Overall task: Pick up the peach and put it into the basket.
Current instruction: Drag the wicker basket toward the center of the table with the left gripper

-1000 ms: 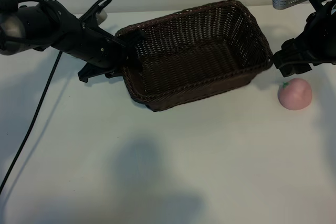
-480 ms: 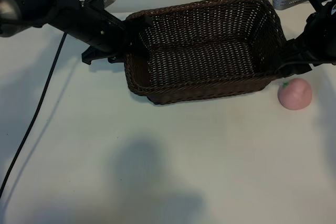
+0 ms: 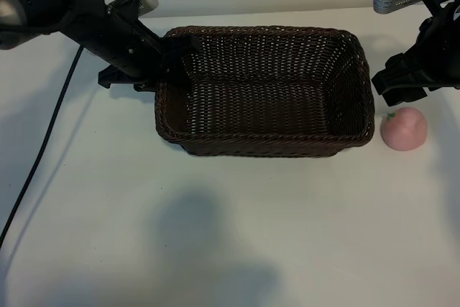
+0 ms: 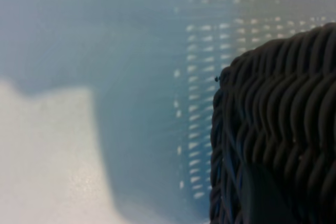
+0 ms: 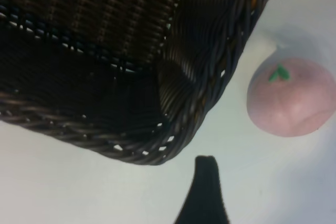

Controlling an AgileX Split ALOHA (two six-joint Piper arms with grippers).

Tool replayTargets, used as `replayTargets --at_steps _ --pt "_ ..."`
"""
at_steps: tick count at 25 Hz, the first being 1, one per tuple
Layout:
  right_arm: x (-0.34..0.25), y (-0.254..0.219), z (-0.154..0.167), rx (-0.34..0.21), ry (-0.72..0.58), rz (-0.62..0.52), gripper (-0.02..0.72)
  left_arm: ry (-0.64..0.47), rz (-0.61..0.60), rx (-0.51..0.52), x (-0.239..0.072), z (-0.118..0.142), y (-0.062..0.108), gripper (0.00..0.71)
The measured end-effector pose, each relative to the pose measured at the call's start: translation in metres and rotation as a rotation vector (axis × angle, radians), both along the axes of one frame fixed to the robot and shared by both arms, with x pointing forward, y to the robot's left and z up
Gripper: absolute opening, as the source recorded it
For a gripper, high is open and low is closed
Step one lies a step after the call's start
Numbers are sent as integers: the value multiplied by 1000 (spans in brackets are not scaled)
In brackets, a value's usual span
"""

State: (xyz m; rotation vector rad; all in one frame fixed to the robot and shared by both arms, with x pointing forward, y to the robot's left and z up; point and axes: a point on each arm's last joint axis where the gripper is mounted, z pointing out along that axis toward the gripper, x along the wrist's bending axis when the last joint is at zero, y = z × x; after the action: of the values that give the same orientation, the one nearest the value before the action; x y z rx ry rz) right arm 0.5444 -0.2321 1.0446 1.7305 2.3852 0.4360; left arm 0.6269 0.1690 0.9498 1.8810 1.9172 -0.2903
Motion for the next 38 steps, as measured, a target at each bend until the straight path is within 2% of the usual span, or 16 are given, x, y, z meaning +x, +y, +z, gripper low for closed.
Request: replayTargets --at_steps 7,22,25,29,32,38 --pt "0 0 0 -1 4 0 589 26 -6 7 1 -13 0 265" --pt "-1 0 0 -2 14 1 590 5 -20 11 3 -13 0 253" --pt "-1 0 0 -2 14 1 590 6 -17 7 3 -13 -1 319" --pt "-1 0 0 -3 15 1 590 8 -10 -1 3 -12 -1 506" --pt "-1 0 0 -3 15 1 590 14 -11 -3 3 -12 -1 608" --pt "-1 0 0 -3 15 1 590 17 -17 38 -1 -3 3 638"
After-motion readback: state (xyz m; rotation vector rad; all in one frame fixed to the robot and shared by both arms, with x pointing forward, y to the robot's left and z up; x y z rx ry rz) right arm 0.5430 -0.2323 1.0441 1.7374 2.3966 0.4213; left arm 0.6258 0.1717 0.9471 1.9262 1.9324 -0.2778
